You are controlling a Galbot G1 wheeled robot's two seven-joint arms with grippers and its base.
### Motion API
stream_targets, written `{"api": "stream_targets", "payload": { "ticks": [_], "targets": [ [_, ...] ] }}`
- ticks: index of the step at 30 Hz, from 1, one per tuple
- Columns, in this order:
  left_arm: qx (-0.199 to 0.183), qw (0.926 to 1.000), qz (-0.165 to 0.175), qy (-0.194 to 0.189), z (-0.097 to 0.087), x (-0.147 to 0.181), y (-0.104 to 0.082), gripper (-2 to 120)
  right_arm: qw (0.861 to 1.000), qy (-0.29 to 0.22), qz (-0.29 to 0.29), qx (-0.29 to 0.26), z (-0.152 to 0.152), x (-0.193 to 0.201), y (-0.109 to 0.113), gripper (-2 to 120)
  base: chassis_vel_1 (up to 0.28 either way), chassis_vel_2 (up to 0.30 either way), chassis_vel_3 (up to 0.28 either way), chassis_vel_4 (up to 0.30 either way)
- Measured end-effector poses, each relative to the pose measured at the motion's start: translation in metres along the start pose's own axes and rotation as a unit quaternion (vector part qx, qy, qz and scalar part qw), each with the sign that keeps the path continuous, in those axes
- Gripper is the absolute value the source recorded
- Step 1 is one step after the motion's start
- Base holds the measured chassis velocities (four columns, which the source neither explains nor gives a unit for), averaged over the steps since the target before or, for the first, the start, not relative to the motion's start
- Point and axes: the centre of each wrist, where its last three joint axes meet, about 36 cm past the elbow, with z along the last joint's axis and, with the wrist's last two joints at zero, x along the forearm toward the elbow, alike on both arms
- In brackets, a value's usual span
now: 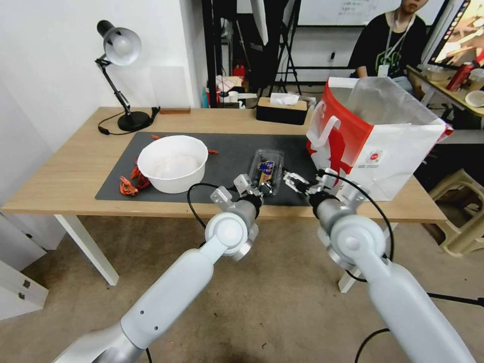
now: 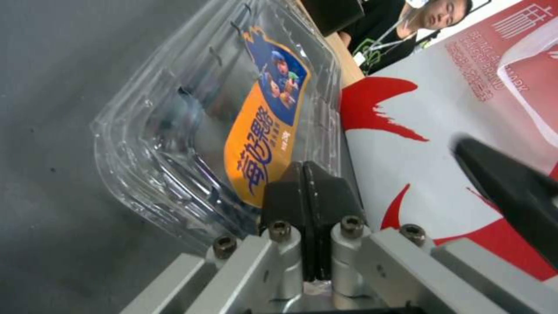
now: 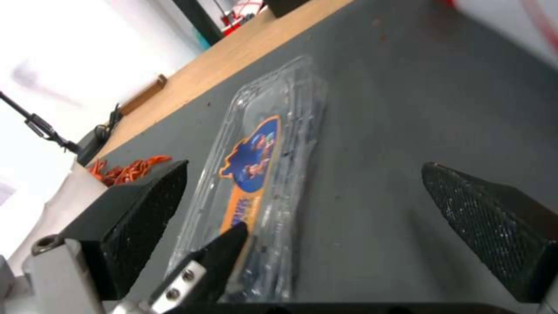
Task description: Close the takeout container lid, then place the container into the takeout bag.
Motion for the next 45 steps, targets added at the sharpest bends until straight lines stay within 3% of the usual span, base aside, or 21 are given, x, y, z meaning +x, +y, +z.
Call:
{"api": "stream_targets", "payload": {
  "ticks": [10, 19, 23, 29, 33, 35, 42, 45],
  "targets": [
    [-0.004, 1.0, 0.0, -0.001, 0.001, 0.001, 0.001, 0, 1.0, 0.01, 0.002, -0.005, 0.001, -0.026, 0.005, 100, 0.0, 0.0, 0.0, 0.0],
    [-0.007, 1.0, 0.002, -0.002, 0.002, 0.001, 0.0, 0, 1.0, 0.018, 0.01, -0.005, 0.006, -0.044, 0.005, 83, 0.0, 0.0, 0.0, 0.0],
    [-0.008, 1.0, 0.003, -0.003, 0.001, 0.001, -0.001, 0, 1.0, 0.021, 0.01, -0.005, 0.009, -0.05, 0.006, 73, 0.0, 0.0, 0.0, 0.0],
    [-0.01, 0.9999, 0.004, -0.004, 0.0, 0.002, -0.001, 0, 0.999, 0.028, 0.013, -0.008, 0.017, -0.057, 0.006, 43, 0.0, 0.0, 0.0, 0.0],
    [-0.011, 0.9999, 0.004, -0.005, 0.0, 0.003, 0.0, 0, 0.999, 0.03, 0.013, -0.008, 0.019, -0.06, 0.006, 34, 0.0, 0.0, 0.0, 0.0],
    [-0.013, 0.9999, 0.005, -0.007, -0.001, 0.003, 0.0, 0, 0.999, 0.029, 0.011, -0.009, 0.021, -0.061, 0.008, 21, 0.0, 0.0, 0.0, 0.0],
    [-0.03, 0.9993, 0.011, -0.02, -0.002, 0.008, 0.001, 0, 1.0, 0.027, 0.01, -0.007, 0.021, -0.061, 0.009, 0, 0.0, 0.0, 0.0, 0.0],
    [-0.056, 0.9976, 0.02, -0.036, -0.002, 0.013, 0.005, 0, 1.0, 0.026, 0.01, -0.006, 0.022, -0.06, 0.009, 0, 0.0, 0.0, 0.0, 0.0]
  ]
}}
